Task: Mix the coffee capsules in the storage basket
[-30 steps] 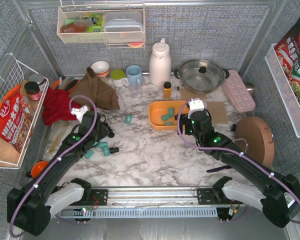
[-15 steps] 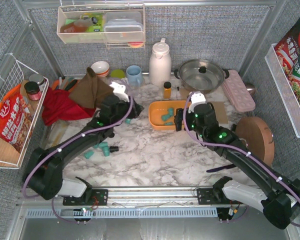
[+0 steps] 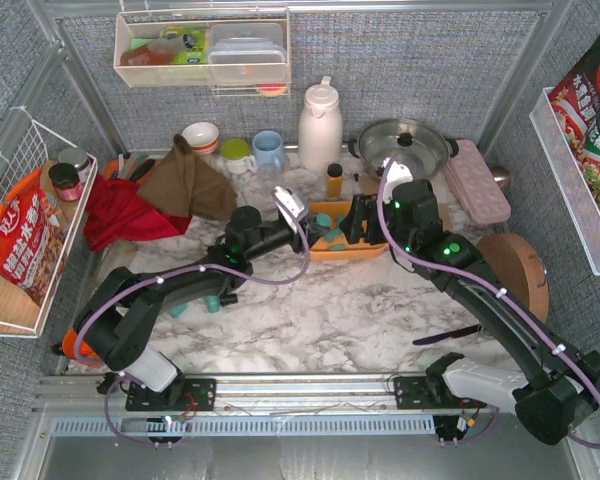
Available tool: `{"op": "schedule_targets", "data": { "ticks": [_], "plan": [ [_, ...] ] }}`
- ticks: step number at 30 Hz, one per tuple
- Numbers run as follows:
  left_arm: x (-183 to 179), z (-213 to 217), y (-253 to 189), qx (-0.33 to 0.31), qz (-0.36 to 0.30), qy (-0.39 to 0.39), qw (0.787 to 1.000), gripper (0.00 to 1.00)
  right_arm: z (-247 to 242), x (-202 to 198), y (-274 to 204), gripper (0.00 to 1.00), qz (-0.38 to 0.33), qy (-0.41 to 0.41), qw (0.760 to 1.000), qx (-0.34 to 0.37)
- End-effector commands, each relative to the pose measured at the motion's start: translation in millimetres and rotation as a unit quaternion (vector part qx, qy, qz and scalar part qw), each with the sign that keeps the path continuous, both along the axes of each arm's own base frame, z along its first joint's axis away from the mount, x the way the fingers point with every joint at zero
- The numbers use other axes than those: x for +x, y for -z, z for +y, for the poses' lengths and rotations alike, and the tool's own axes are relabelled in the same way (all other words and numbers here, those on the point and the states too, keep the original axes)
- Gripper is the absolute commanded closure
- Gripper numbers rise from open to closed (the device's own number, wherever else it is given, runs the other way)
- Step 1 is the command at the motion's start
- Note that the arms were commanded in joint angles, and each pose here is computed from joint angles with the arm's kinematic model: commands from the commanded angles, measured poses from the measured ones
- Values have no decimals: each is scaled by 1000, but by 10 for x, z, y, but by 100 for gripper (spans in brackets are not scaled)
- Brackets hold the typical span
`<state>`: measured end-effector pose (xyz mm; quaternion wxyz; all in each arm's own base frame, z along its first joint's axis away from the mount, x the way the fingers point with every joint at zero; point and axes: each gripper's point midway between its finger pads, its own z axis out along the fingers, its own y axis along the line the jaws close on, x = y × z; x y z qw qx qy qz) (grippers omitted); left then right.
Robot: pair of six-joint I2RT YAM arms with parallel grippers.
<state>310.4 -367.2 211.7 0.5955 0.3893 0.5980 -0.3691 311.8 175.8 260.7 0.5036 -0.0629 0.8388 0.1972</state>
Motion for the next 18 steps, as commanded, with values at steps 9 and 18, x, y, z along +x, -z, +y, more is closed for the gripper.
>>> {"op": "schedule_targets", "data": {
  "ticks": [9, 18],
  "plan": [
    [-205, -245, -169, -2, -128, 55, 990, 49, 478, 66, -43, 35, 33, -89, 990, 107],
    [-236, -268, -211, -11, -137, 58, 989, 49, 483, 118, 160, 40, 62, -84, 989, 100]
  ]
}}
